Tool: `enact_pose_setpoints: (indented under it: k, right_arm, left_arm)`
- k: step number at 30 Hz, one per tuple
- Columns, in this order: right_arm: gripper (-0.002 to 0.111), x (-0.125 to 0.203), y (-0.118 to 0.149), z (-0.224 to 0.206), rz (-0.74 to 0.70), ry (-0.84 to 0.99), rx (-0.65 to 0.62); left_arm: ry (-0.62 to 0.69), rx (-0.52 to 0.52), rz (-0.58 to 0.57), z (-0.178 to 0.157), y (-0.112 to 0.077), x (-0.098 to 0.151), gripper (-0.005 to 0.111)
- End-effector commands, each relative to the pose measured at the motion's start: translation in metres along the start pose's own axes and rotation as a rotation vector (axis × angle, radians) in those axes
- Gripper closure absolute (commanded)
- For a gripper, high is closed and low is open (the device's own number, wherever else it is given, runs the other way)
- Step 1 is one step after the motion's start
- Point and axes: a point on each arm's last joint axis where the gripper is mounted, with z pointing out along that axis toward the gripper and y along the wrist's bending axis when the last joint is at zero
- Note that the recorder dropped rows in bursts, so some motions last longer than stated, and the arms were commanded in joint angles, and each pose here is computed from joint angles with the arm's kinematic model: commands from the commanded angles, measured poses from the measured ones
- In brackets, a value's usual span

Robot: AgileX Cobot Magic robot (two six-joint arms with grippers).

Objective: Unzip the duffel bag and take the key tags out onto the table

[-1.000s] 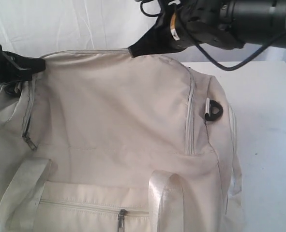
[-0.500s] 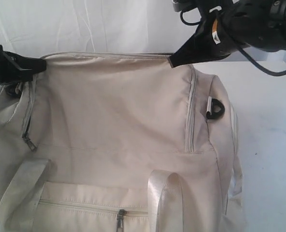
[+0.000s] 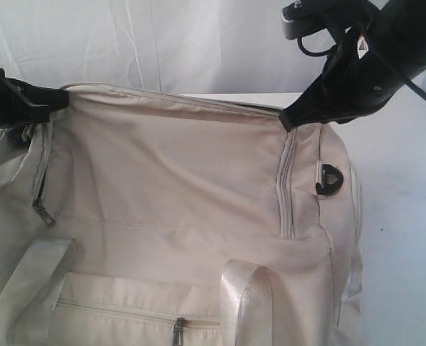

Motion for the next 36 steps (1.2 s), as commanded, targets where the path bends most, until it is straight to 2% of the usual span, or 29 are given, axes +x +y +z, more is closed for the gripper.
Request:
enact_pose_setpoints:
  k: [1, 4, 10, 12, 15, 20, 22, 25, 27, 31, 36]
  right_arm:
    - [0.108, 0.022, -0.009, -0.007, -0.076, 0.216, 0.004]
    - [0.108, 0.024, -0.004, -0.008, -0.088, 0.237, -0.053]
    - [0.108, 0.026, -0.003, -0.008, -0.087, 0.261, -0.059]
    - [0.108, 0.029, -0.003, -0.009, -0.093, 0.292, -0.062]
    - [0.108, 0.029, -0.004, -0.009, -0.104, 0.289, -0.058]
    - [0.108, 0.019, -0.004, -0.006, -0.103, 0.172, -0.049]
    - [0.108, 0.014, -0.004, -0.006, -0.102, 0.115, -0.045]
    - [0.108, 0.005, -0.004, -0.003, -0.099, 0.031, -0.04]
    - [0.108, 0.001, -0.004, -0.001, -0.084, -0.012, -0.037]
    - [0.108, -0.003, -0.003, 0.002, -0.058, -0.052, -0.036]
    - [0.108, -0.016, -0.003, 0.002, -0.031, -0.184, -0.033]
  left_arm:
    - [-0.003, -0.121, -0.04, -0.006, 0.015, -0.001, 0.107]
    - [-0.006, -0.114, -0.04, -0.006, 0.015, -0.002, 0.107]
    - [-0.048, -0.066, -0.044, -0.005, 0.01, -0.006, 0.107]
    - [-0.071, -0.04, -0.018, -0.005, 0.008, -0.008, 0.103]
    - [-0.093, -0.012, -0.021, -0.005, 0.005, -0.01, 0.087]
    - [-0.127, 0.041, 0.008, -0.006, 0.001, -0.016, 0.047]
    - [-0.157, 0.089, 0.016, -0.006, -0.003, -0.021, 0.037]
    - [-0.215, 0.211, 0.056, -0.009, -0.013, -0.031, 0.035]
    - [-0.217, 0.217, 0.073, -0.009, -0.014, -0.035, 0.036]
    - [-0.165, 0.311, 0.129, -0.002, -0.041, -0.036, 0.037]
    - [-0.136, 0.481, 0.222, 0.018, -0.094, -0.034, 0.037]
